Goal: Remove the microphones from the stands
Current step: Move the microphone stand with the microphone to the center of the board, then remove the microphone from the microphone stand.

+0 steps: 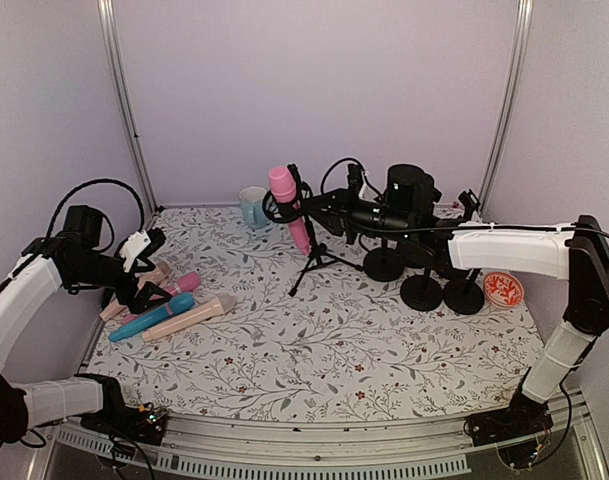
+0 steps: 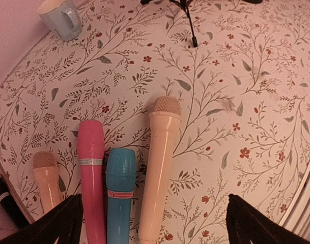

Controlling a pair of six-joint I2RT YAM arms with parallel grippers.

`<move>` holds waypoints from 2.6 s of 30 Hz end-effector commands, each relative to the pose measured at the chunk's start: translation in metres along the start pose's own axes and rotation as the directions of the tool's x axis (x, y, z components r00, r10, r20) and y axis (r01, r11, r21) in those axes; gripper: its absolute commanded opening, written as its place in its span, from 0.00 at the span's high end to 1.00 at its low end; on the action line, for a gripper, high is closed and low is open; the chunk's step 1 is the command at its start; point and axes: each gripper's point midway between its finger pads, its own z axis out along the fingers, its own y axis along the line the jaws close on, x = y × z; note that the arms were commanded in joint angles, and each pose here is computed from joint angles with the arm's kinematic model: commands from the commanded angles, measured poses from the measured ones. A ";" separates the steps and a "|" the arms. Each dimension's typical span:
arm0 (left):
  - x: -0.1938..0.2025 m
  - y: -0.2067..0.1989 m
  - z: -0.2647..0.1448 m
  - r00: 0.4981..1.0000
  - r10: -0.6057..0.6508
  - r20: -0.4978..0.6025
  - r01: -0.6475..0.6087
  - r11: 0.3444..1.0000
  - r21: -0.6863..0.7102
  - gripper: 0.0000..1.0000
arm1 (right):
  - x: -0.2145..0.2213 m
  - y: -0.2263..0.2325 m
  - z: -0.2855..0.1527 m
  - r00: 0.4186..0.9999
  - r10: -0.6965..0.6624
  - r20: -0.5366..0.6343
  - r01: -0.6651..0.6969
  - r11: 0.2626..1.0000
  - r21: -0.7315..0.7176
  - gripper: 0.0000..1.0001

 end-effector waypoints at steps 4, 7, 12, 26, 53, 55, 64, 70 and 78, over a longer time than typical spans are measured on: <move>-0.008 0.001 -0.001 0.999 -0.027 0.030 0.027 0.999 0.022 0.01 | 0.015 0.032 -0.025 0.992 0.121 -0.026 -0.124 0.978 -0.169 1.00; -0.011 0.000 -0.001 0.999 -0.031 0.042 0.029 0.999 0.030 0.01 | 0.020 0.047 -0.026 0.989 0.133 -0.062 -0.144 0.961 -0.235 1.00; -0.013 -0.001 -0.002 0.998 -0.033 0.048 0.031 0.999 0.036 0.01 | 0.030 0.059 -0.023 0.984 0.144 -0.109 -0.169 0.948 -0.270 1.00; -0.013 -0.001 -0.003 0.999 -0.027 0.046 0.026 0.999 0.028 0.01 | 0.050 -0.021 -0.060 0.988 0.083 -0.130 -0.094 0.992 -0.083 0.69; -0.018 0.001 -0.001 0.998 -0.041 0.057 0.039 0.998 0.044 0.01 | 0.048 0.068 -0.045 0.459 -0.884 -0.090 0.863 0.420 0.280 0.10; -0.019 0.001 -0.001 0.998 -0.038 0.058 0.036 0.999 0.041 0.01 | 0.044 0.062 -0.036 0.438 -0.890 -0.125 0.869 0.384 0.311 0.11; -0.020 0.001 -0.003 0.998 -0.026 0.058 0.024 0.999 0.038 0.01 | 0.044 0.054 -0.017 0.397 -0.904 -0.160 0.886 0.331 0.326 0.26; -0.023 0.001 -0.003 0.998 -0.028 0.064 0.026 0.999 0.045 0.01 | 0.043 0.060 -0.016 0.375 -0.914 -0.155 0.893 0.311 0.325 0.45; -0.031 0.000 -0.006 0.997 -0.024 0.078 0.019 0.998 0.059 0.01 | 0.028 0.094 -0.029 0.328 -0.942 -0.077 0.897 0.285 0.337 0.77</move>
